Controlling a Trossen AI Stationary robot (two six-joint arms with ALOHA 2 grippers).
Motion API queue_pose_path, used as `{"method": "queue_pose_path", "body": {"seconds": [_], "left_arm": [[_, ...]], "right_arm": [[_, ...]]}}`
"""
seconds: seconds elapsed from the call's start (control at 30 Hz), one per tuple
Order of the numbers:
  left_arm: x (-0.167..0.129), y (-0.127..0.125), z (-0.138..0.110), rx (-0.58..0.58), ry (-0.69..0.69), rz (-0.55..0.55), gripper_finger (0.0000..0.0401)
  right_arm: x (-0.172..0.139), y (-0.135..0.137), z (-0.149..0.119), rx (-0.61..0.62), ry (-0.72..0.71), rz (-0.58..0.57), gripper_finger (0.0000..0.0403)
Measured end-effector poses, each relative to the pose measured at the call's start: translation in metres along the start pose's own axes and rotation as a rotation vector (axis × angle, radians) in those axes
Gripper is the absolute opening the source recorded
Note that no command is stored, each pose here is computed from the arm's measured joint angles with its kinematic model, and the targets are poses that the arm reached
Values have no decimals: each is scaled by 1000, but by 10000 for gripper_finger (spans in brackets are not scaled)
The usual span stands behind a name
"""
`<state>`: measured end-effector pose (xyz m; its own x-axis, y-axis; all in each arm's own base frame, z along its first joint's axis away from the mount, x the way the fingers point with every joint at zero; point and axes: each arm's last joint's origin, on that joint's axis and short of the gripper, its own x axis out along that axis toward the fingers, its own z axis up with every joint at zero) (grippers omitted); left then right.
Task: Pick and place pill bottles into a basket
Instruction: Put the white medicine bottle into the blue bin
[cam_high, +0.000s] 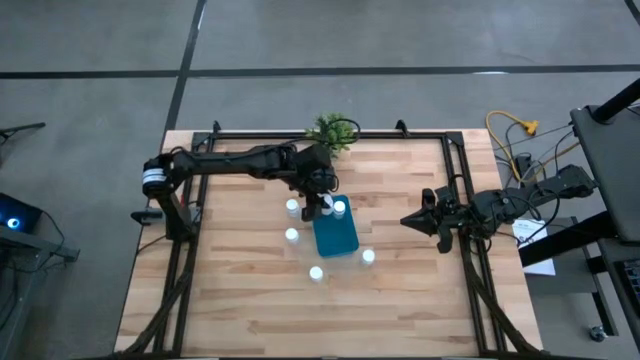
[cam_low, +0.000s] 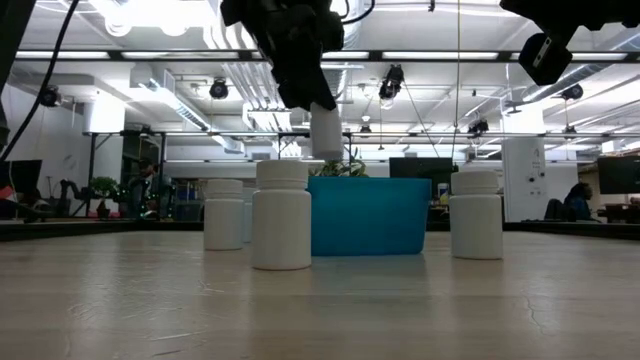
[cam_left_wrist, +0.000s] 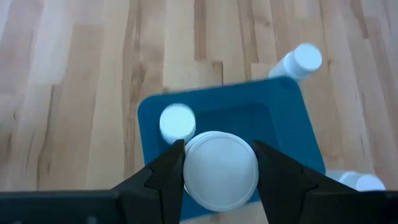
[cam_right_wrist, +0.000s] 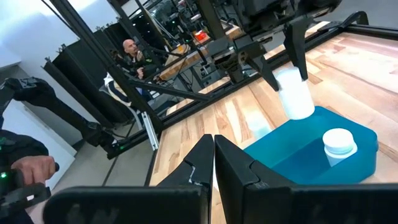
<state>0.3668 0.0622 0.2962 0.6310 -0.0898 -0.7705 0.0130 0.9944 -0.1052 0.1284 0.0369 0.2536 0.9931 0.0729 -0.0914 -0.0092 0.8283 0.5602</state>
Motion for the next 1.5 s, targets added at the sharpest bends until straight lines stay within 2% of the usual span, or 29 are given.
{"method": "queue_pose_path", "body": {"seconds": [1.1,1.5], "left_arm": [[43,5,-38,21,17,17,146],[54,8,-39,27,10,18,146]], "right_arm": [[0,0,0,6,-3,4,8],[0,1,1,7,-9,9,8]]}}
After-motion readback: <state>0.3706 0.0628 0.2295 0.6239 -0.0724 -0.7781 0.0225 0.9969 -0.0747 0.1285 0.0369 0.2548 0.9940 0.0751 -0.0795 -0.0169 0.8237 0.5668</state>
